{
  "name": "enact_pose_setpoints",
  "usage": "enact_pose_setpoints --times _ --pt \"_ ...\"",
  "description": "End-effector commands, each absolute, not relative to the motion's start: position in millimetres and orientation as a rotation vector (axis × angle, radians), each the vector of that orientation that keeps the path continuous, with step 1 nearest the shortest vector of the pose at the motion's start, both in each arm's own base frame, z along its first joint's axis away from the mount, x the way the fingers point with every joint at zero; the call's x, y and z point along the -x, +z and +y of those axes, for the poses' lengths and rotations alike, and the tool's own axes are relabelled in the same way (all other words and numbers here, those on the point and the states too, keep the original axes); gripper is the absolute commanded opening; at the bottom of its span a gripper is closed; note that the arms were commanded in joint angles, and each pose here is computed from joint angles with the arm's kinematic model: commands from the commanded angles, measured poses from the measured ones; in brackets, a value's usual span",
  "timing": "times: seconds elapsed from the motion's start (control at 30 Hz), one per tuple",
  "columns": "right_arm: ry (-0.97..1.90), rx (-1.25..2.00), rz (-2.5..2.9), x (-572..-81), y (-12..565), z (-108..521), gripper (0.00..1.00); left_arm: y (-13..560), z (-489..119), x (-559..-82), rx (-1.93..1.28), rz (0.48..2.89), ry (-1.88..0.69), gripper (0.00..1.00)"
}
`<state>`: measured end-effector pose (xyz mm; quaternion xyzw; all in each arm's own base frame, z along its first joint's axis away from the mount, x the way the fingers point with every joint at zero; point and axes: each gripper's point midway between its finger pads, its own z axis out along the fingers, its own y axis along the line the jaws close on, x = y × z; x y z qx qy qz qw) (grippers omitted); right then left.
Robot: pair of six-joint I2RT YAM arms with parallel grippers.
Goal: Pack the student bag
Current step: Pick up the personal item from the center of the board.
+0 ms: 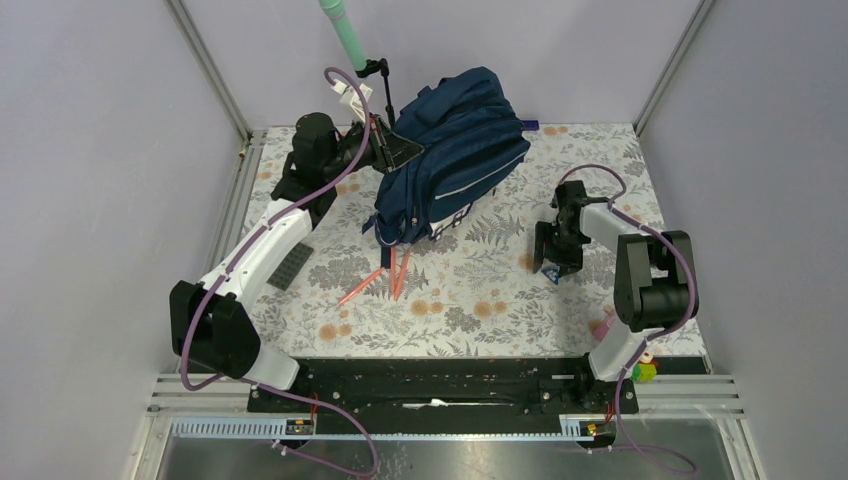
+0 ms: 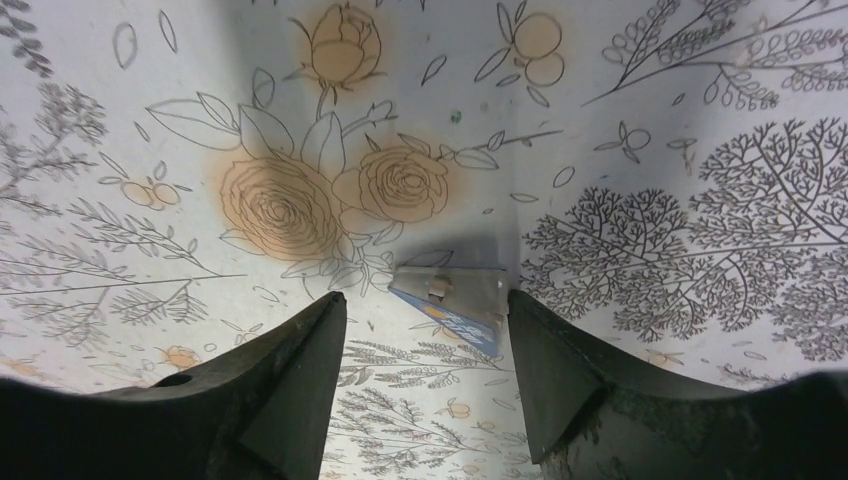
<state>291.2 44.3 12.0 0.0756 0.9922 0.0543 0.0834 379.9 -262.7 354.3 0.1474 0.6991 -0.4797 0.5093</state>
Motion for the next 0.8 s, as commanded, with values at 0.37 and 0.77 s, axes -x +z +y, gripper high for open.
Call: enact_pose_setpoints --times 0.37,0.77 --pt "-0.05 -0.072 2.972 -283 18 36 0.34 428 -253 -368 -0.391 1.42 -1.16 0.0" --pt "0.037 -0.096 2.893 -283 42 47 0.04 427 -253 -368 -0.391 1.42 -1.163 0.0"
